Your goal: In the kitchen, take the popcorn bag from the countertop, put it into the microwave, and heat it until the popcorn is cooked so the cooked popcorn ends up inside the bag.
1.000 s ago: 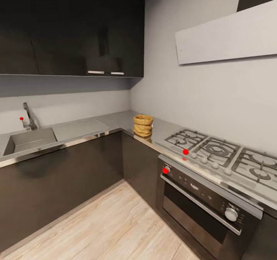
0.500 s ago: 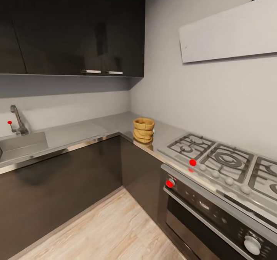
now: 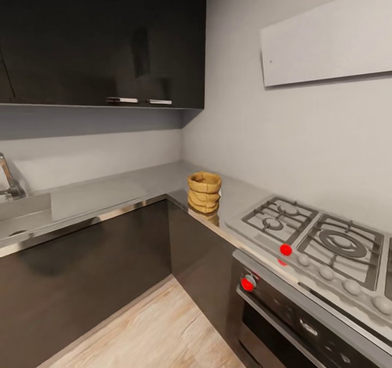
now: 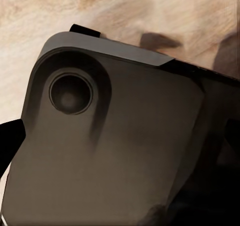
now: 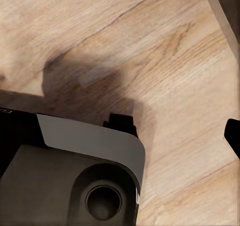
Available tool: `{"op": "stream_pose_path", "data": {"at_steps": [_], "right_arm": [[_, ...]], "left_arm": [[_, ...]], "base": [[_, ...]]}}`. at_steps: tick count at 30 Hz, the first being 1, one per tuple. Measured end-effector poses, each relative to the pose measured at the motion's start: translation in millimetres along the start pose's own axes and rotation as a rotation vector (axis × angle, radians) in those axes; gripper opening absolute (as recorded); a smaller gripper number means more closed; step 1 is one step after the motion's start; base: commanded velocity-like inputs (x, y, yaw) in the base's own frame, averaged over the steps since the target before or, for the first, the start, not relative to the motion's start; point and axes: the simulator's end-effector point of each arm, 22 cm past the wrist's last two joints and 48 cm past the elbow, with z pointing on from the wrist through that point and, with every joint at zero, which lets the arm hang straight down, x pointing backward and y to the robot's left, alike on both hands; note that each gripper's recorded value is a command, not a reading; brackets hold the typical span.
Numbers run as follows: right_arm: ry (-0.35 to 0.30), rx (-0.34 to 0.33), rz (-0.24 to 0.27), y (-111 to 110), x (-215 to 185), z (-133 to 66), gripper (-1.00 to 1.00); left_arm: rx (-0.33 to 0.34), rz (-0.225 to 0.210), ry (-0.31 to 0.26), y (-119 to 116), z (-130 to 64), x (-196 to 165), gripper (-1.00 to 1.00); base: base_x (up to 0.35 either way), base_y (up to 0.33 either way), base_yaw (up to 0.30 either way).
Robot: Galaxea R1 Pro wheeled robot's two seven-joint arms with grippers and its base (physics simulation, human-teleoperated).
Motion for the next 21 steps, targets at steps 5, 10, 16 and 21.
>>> {"op": "stream_pose_path", "data": {"at_steps": [5, 10, 16, 21], "right_arm": [[-0.001, 0.000, -0.001, -0.2, -0.3, 0.2, 1.00], [0.000, -0.001, -0.001, 0.1, -0.1, 0.2, 1.00], [0.001, 0.001, -0.001, -1.1, 0.2, 0.2, 1.00], [-0.006, 0.003, -0.001, -3.1, -1.5, -1.5, 1.00]], "left_arm": [[-0.001, 0.000, -0.003, 0.2, 0.1, -0.8, 1.00], [-0.008, -0.012, -0.004, 1.2, 0.1, -0.8, 1.00], [-0.010, -0.019, -0.004, 0.0, 0.1, -0.2, 1.00], [-0.011, -0.022, -0.005, -0.1, -1.5, -0.5, 1.00]], "base": [[0.065, 0.000, 0.000], [0.004, 0.000, 0.000], [0.000, 0.000, 0.000], [0.000, 0.000, 0.000]]}}
